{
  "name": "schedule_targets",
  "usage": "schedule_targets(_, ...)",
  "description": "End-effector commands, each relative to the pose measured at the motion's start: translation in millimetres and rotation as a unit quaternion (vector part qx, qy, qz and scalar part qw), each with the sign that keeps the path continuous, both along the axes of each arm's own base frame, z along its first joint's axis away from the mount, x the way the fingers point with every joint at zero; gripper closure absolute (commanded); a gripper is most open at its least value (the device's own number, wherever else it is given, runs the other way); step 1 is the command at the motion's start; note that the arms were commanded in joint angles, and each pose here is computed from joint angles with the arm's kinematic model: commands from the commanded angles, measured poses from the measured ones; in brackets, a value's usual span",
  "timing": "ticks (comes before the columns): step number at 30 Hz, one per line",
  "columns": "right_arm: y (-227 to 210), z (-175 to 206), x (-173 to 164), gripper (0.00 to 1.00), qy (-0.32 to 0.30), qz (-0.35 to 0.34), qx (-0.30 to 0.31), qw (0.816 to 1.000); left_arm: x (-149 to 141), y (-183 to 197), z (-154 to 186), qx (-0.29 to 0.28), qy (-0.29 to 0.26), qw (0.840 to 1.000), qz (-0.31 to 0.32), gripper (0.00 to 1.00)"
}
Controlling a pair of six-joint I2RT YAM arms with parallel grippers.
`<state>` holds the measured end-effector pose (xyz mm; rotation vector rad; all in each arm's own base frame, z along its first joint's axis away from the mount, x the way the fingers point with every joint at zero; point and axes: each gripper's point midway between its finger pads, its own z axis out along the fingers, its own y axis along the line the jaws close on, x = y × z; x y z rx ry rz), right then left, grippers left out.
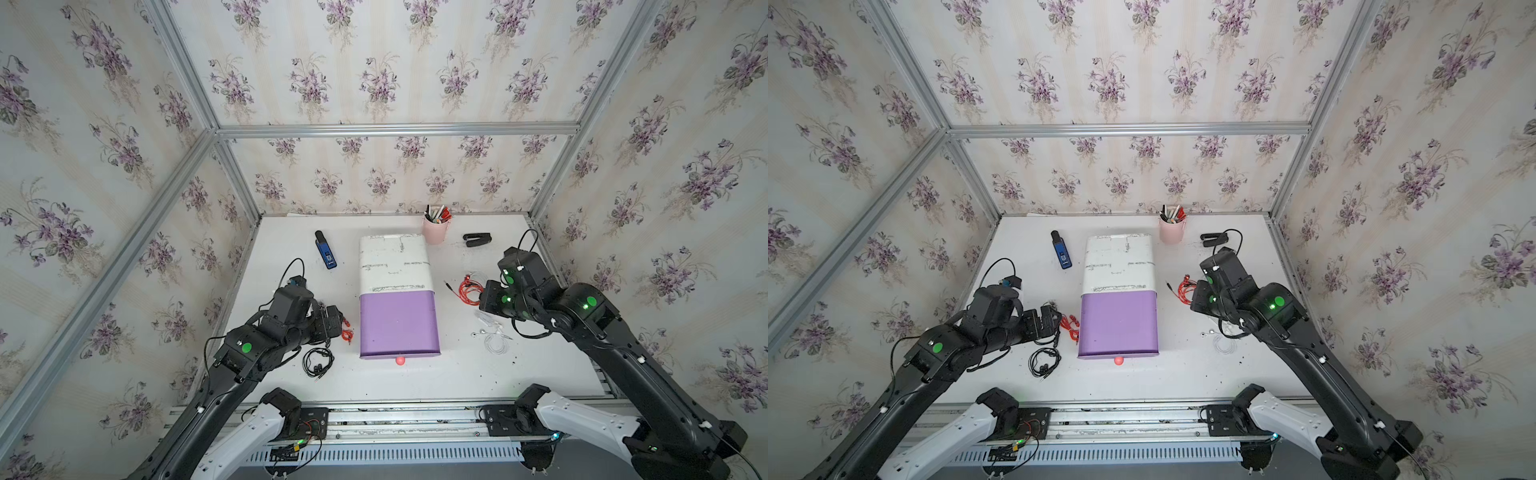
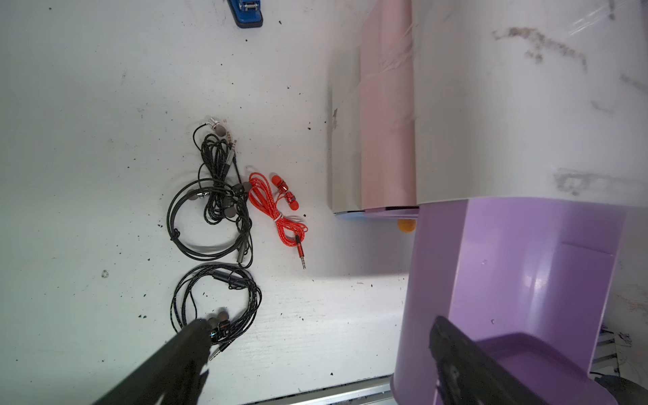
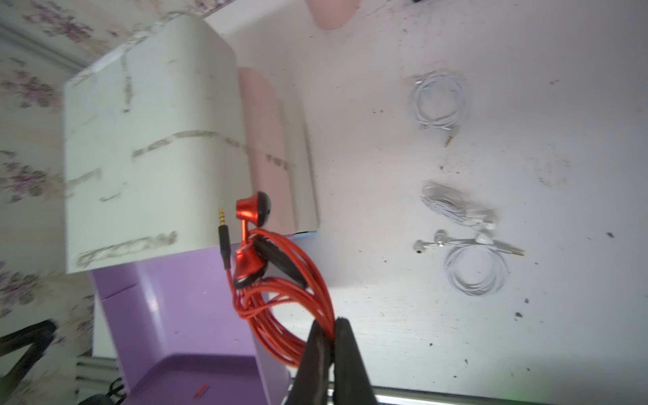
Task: Place the wired earphones into the drawer by color
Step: Place the wired earphones in the drawer.
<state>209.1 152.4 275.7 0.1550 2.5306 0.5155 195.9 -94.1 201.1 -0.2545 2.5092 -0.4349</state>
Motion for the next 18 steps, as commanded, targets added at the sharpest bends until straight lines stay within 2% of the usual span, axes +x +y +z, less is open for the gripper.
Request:
schedule_targets(1,45.2,17.3,-8.0,1.0,-0.006,0.063,0.048,0.997,4.7,-4.7,-7.9,-0.018,0.007,1.0,0.011,0.0)
schedule_targets(5,97.1,13.0,-21.6,1.0,-0.006,0.126,0.053,0.991,8.8,-7.0,-21.3,-0.024,0.018,0.999,0.021,0.0)
schedule_targets(8,118.4,0.3,-28.9,1.0,0.002,0.152,0.058,0.987,12.0,-7.9,-28.0,-0.024,0.024,0.999,0.027,0.0)
schedule_targets(18,122.6,-59.3,-30.3,1.0,0.029,0.155,0.032,0.987,16.8,-19.5,-46.4,-0.025,0.061,0.998,0.011,0.0)
